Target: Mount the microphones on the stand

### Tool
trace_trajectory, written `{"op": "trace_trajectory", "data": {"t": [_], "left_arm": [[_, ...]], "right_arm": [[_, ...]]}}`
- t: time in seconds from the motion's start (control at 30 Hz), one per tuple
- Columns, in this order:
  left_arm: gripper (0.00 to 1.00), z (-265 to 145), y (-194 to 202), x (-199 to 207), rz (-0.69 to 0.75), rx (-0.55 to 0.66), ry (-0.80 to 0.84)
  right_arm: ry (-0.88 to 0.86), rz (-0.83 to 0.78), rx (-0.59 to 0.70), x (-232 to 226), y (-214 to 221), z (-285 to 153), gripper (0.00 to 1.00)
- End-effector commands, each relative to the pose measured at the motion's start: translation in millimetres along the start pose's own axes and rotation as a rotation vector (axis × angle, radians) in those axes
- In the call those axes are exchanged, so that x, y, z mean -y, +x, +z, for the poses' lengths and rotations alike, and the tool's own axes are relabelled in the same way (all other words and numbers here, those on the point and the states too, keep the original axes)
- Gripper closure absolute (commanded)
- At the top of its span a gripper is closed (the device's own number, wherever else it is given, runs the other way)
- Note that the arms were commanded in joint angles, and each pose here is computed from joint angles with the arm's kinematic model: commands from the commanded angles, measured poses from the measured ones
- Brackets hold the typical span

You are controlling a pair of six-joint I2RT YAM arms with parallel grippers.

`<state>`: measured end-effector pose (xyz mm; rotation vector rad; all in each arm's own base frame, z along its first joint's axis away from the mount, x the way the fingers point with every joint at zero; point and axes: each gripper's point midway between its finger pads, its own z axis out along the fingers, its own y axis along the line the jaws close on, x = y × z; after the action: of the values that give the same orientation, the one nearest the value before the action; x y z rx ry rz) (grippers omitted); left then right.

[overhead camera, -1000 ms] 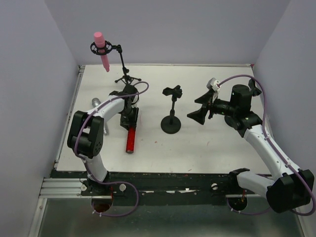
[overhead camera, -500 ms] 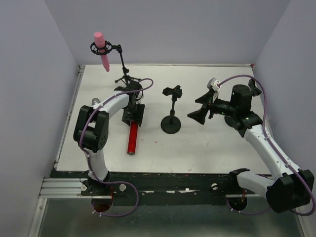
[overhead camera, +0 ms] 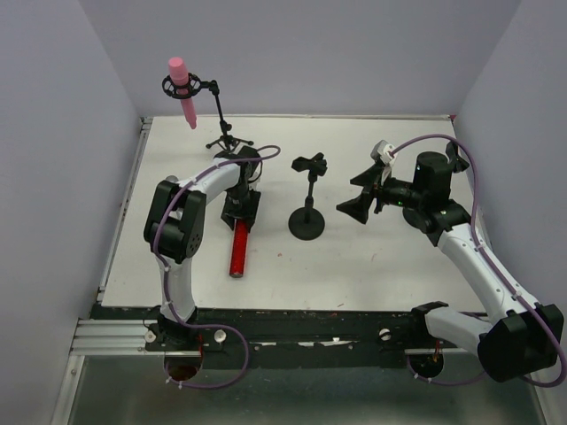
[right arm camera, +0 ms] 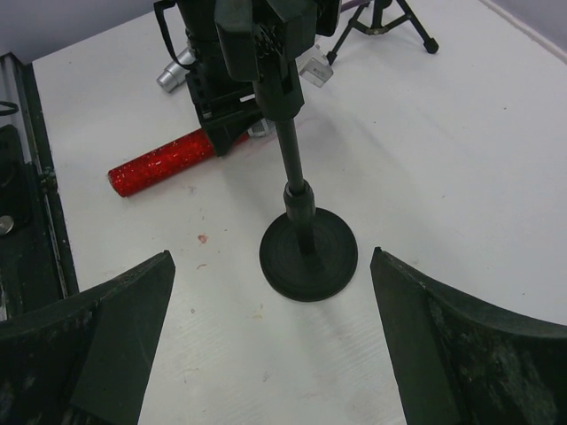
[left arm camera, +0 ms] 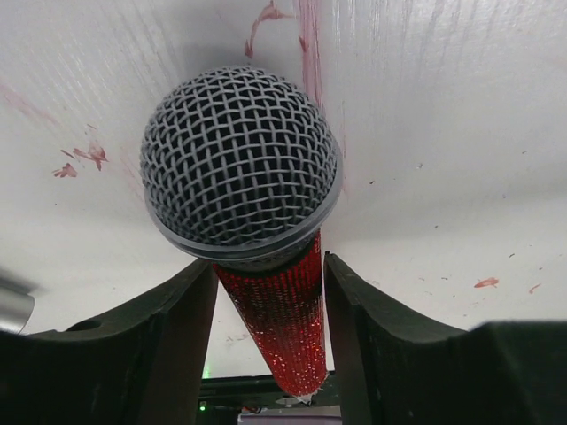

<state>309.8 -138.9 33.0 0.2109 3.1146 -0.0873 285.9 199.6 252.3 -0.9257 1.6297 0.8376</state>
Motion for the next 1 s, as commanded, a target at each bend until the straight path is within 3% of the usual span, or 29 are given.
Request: {"op": "trace_trajectory", "data": {"t": [0.0,0.03,0.13,0.3,0.57,0.73,0.97], "left_arm": [[0.46,-3,4,-3,0.001,-0.023,-0.047],[0.5,-3,4,-3,0.001,-0.021,-0.04],[0.76,-5,1,0,0.003,-0.005,-0.019],[0.92,-21,-10,6,-0.003,0.11,0.017],[0.99,-99,-16,22,0.027,0.511,0.18],[1.0,-151,2,37,0.139,0.752,0.322],[1.0,-259,38,53,0.34,1.191,0.474]], "right_arm": [[0.024,-0.03,0.007,2,-8,-5,0.0],[0.026,-0.029,0.006,2,-8,-5,0.0],[0.027,-0.033,0.004,2,-8,-6,0.0],[0.02,-0.033,0.0,1,-6,-6,0.0],[-0.112,-0.065,-0.06,-20,11,-8,0.0],[-0.176,-0.128,-0.122,-35,17,-21,0.0],[-0.217,-0.187,-0.183,-50,-18,-44,0.0]]}}
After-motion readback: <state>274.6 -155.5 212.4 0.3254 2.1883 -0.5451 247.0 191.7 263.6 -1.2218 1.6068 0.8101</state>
